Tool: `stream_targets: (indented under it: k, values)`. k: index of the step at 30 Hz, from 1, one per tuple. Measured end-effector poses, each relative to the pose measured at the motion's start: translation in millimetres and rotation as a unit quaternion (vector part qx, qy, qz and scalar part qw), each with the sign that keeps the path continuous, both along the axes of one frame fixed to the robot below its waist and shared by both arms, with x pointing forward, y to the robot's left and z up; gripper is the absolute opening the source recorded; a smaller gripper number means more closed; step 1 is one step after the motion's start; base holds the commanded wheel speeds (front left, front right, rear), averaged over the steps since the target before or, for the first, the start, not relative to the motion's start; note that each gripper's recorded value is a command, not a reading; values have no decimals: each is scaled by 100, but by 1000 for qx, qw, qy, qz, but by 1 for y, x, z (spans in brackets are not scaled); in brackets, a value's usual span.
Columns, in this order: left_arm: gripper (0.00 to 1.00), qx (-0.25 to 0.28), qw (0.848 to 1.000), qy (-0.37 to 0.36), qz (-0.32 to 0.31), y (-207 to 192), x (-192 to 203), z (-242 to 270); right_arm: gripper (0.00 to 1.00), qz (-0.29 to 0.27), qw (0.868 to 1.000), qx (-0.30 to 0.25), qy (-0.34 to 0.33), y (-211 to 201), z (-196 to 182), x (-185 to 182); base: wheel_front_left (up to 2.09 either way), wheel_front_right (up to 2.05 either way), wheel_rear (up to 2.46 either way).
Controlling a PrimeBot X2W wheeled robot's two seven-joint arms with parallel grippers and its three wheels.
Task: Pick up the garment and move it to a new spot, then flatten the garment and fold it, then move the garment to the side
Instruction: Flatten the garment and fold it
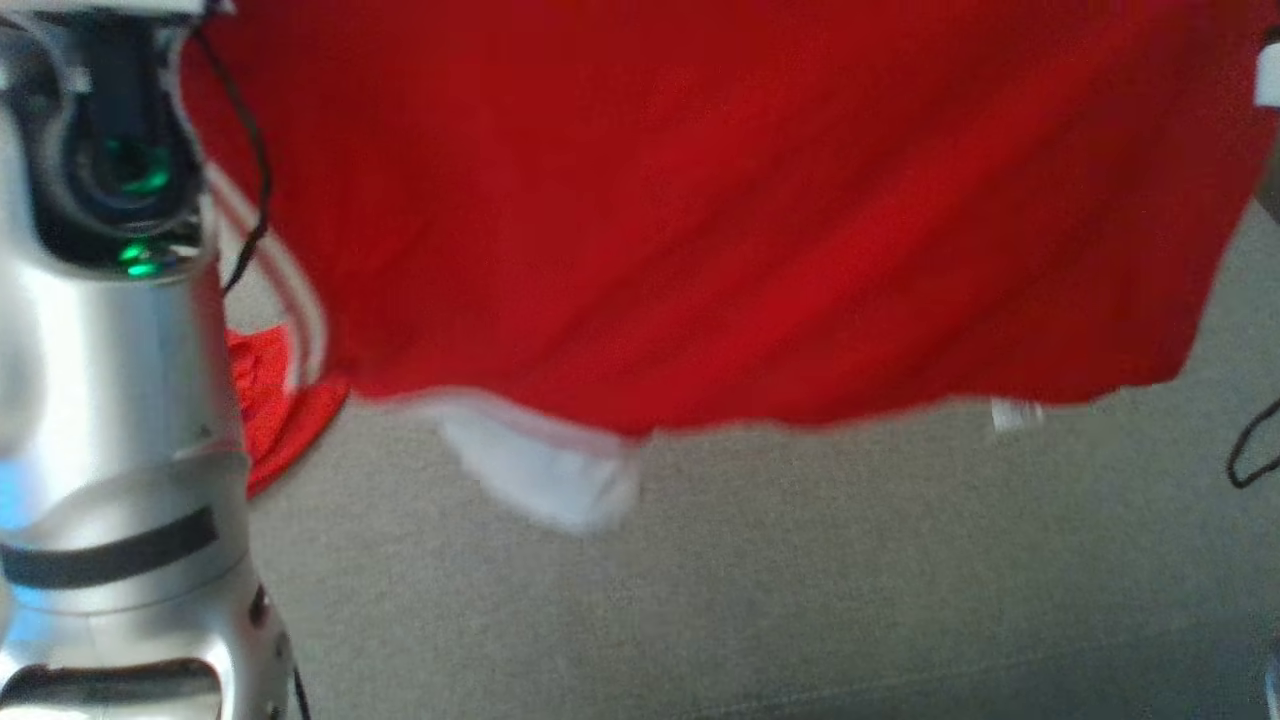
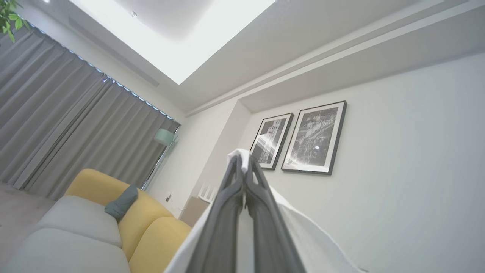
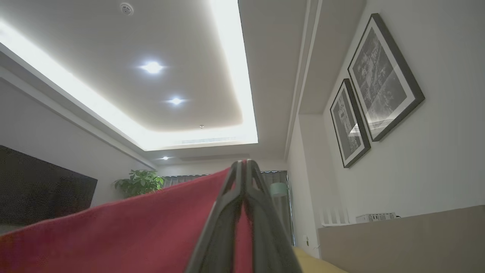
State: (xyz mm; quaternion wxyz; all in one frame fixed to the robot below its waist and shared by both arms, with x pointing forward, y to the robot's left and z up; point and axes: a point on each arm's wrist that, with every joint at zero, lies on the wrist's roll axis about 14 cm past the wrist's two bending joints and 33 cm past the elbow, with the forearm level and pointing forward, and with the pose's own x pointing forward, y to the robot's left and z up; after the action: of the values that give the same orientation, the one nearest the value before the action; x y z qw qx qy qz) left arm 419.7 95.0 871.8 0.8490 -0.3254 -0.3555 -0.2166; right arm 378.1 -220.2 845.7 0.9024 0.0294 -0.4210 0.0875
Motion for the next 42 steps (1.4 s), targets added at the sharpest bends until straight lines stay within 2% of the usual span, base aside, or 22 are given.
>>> stream_targets:
  k: [4,8,10,12,14,16,19,21,24,30,33,36,39,42]
  values:
    - [0,0,1000,-8,4,8,-18,14,0,-5,1000,-14,0,3,9,-5,0,0,0]
    - [0,9,1000,8,15,12,-12,10,0,-9,1000,-18,23,3,2,3,0,0,0]
    - [0,14,999,30,18,13,0,0,0,-9,998,-11,67,1,-17,19,0,0,0]
    - [0,24,998,60,18,11,17,-16,0,4,994,15,109,0,-36,38,0,0,0]
    - [0,42,995,92,21,7,39,-35,0,2,989,15,147,-1,-55,58,0,0,0]
    - [0,50,991,120,23,4,63,-50,0,-3,986,11,165,-3,-61,79,0,0,0]
    - [0,55,988,145,25,0,104,-60,0,8,979,56,196,-11,-61,123,0,0,0]
    - [0,62,988,138,34,-1,129,-58,0,-3,980,31,198,-7,-54,150,0,0,0]
    - [0,60,990,122,46,0,167,-55,0,-5,981,31,191,-4,-46,190,0,0,0]
    - [0,53,987,130,75,13,228,-84,0,-9,982,78,173,-12,-61,253,0,0,0]
    - [0,59,983,150,86,20,246,-115,0,7,978,88,189,2,-90,275,0,0,0]
    - [0,80,978,169,92,24,253,-145,0,24,968,89,232,19,-132,293,0,0,0]
    - [0,110,972,189,89,20,254,-179,0,35,955,87,281,32,-180,300,0,0,0]
    - [0,138,961,228,77,14,246,-224,0,35,935,95,339,32,-236,295,0,0,0]
